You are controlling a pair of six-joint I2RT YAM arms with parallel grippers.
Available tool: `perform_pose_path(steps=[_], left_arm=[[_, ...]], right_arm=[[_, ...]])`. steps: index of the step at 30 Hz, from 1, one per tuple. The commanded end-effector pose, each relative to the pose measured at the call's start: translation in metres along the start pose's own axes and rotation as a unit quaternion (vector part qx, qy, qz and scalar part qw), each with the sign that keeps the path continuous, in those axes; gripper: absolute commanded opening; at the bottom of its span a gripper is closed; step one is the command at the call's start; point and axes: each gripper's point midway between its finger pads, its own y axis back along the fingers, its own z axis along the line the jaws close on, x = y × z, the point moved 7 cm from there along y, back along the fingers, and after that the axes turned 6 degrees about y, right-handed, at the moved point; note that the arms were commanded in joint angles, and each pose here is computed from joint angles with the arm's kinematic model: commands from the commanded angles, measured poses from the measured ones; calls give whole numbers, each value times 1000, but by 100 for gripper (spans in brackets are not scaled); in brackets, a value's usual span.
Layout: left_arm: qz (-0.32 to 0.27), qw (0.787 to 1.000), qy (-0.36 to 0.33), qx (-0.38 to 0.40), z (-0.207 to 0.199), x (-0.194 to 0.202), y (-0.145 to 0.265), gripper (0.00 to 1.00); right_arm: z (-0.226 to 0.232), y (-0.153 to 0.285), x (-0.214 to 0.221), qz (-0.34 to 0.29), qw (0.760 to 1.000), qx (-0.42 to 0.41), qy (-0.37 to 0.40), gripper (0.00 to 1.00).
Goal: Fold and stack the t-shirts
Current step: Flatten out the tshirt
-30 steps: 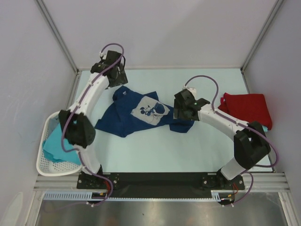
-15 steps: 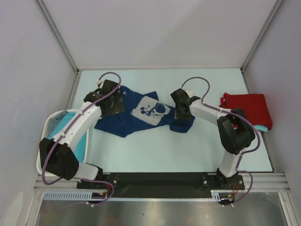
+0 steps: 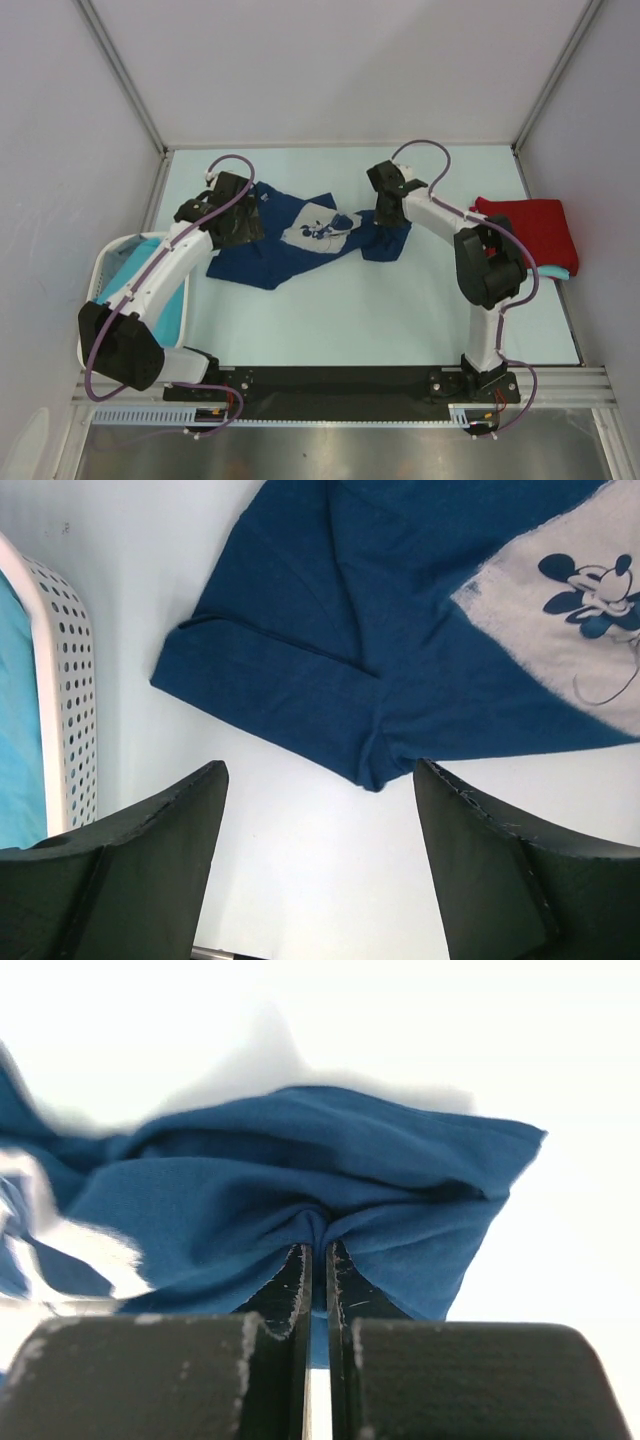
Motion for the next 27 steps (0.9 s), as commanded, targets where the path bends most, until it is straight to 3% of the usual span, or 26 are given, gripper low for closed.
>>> perform_pose_path(steps=[1,11,13,14,15,18,21,27], left_arm=[[-10,1000,5,16,-2,0,6,80],[24,1000,-8,4,1,15,-8,79],[31,999,-14,3,1,18,-10,79],[32,999,-15,5,0,18,-10,79],[30,999,-19,6,-1,19,-10,79],[28,999,-37,22,-8,25,-8,80],[39,997,-49,38,-18,37,-13,80],[83,992,-76,55,-43,65,-37,77]], right_arm=[[-7,-5,-57,-49,998,12,-33,0],[-23,-46,-121,-64,995,51,-63,0],[-21,-49,-120,-49,996,45,-63,13],[-16,-42,-121,-54,996,43,-61,25],[-15,-39,-117,-56,996,45,-56,44],[-6,-1,-112,-89,995,34,-42,75],[-7,37,-96,-96,994,23,-43,84],[-5,95,-58,-110,994,-1,-28,82]])
